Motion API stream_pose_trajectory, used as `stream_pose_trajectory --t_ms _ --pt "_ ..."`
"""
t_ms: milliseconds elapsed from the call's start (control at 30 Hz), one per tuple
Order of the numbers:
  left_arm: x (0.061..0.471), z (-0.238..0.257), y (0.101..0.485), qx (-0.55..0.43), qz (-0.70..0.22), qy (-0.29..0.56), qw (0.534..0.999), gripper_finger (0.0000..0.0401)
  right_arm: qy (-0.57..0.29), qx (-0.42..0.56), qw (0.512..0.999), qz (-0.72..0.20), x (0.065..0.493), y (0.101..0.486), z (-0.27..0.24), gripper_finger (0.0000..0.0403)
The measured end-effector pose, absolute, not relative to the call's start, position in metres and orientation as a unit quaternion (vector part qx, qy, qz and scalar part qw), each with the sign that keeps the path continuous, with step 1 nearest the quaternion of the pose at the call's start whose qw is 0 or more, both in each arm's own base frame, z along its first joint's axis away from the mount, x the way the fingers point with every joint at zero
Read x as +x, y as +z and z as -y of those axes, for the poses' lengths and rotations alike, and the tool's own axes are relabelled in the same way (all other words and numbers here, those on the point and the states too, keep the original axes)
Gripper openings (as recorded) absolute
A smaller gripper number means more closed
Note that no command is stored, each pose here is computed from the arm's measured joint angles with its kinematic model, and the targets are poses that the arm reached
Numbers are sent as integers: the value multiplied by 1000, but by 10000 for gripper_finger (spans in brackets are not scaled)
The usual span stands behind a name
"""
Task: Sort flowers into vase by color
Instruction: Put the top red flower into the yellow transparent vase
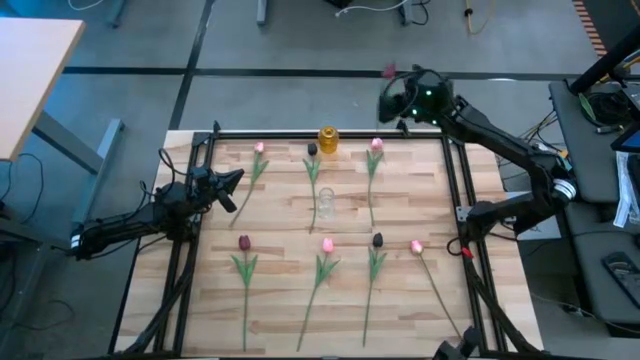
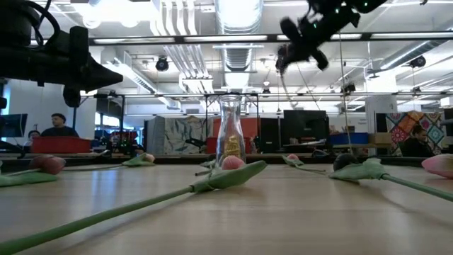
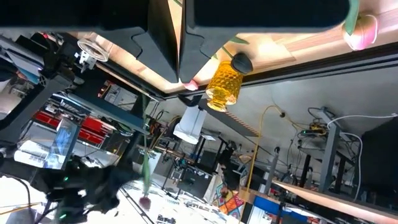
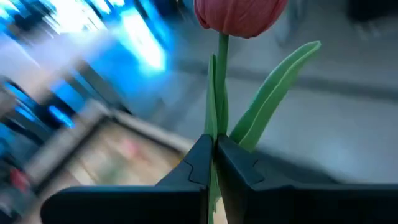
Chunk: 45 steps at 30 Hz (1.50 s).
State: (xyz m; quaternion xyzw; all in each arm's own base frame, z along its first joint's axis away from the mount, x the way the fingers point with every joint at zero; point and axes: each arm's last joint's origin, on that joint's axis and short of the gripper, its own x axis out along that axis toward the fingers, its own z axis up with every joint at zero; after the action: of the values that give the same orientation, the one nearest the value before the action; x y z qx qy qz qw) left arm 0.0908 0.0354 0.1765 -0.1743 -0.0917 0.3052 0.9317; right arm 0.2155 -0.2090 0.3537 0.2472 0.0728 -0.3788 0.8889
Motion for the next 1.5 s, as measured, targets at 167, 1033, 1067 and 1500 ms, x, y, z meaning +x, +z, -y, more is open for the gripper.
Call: stream_pose_trajectory --t_ms 167,1033,1067,1500 --pt "91 -35 177 -174 92 305 932 0 -328 232 916 27 231 367 215 12" --pt "91 -36 175 -167 85 307 933 0 -291 159 940 77 310 325 279 12" --pt "91 -36 175 -167 83 307 933 0 -292 155 941 75 311 324 280 12" --pt "93 -36 173 -166 71 309 934 0 -294 160 942 34 315 307 280 12"
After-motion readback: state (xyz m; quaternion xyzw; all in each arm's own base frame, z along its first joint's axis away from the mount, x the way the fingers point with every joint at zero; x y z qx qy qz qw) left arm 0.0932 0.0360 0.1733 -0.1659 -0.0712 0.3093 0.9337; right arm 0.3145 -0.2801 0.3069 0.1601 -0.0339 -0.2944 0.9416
